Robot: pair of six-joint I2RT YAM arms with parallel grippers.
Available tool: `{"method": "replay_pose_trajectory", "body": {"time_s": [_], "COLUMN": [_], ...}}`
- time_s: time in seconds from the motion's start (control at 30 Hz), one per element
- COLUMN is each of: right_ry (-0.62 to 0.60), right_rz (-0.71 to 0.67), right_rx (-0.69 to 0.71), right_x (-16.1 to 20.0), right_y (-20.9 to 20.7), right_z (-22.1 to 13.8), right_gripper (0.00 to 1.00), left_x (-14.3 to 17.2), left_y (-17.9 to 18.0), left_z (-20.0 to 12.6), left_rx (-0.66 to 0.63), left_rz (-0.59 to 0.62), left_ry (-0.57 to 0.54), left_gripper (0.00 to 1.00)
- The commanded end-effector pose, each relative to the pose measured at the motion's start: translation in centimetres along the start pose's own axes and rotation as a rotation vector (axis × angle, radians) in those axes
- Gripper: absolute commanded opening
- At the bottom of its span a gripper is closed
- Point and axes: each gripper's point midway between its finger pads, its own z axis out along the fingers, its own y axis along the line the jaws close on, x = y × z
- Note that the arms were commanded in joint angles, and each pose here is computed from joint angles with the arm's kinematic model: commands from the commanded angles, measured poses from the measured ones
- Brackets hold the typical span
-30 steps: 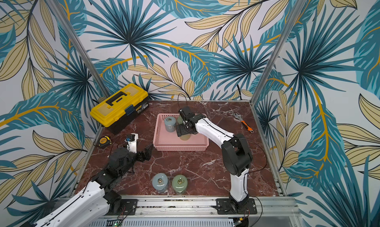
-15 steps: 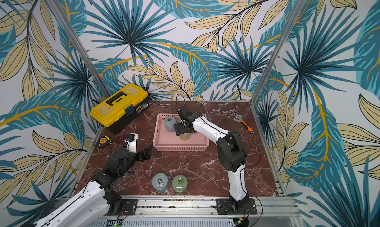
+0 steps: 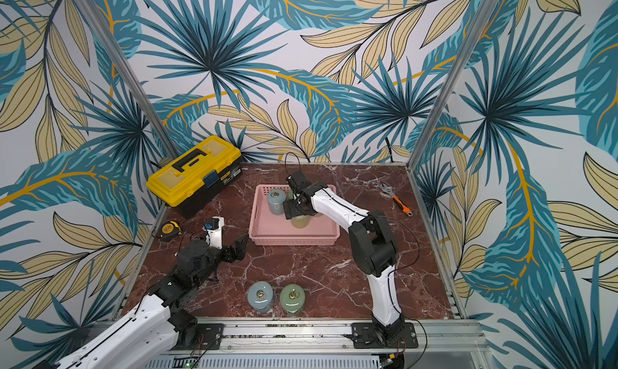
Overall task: Take the tea canister out of the basket
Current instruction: Pick up the tea canister from the basket.
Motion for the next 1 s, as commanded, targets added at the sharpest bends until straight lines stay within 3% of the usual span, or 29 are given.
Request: {"method": "replay_pose_trajectory", "body": {"time_s": [0.0,0.23,0.67,0.97], "right_ry": [0.027,0.029,0.046,-0.006], "right_rz": [0.012,0.006,-0.020,-0.020], "right_rx": [0.012,0.021,0.022,0.016], "right_x": [0.4,0.4,0.5,-0.6], "right_y": [-0.2,-0.4,-0.4,-0.5], "right_z": [1.0,1.0,-0.2,-2.8], "right_gripper": [0.94,0.91,0.64,0.59], "left_x": [0.6,0.6,0.6,0.5], "left_y": [0.5,0.5,0.5,0.4], "left_z": [0.1,0.1,0.1,0.0], "left_rx": [-0.014,-0.014,-0.013,-0.009], "left_rz": [0.009,0.009,0.010,0.011], "left_ry": [-0.001,0.000,-0.002,-0.006], "left_gripper": [1.00,1.00,1.00,1.00]}}
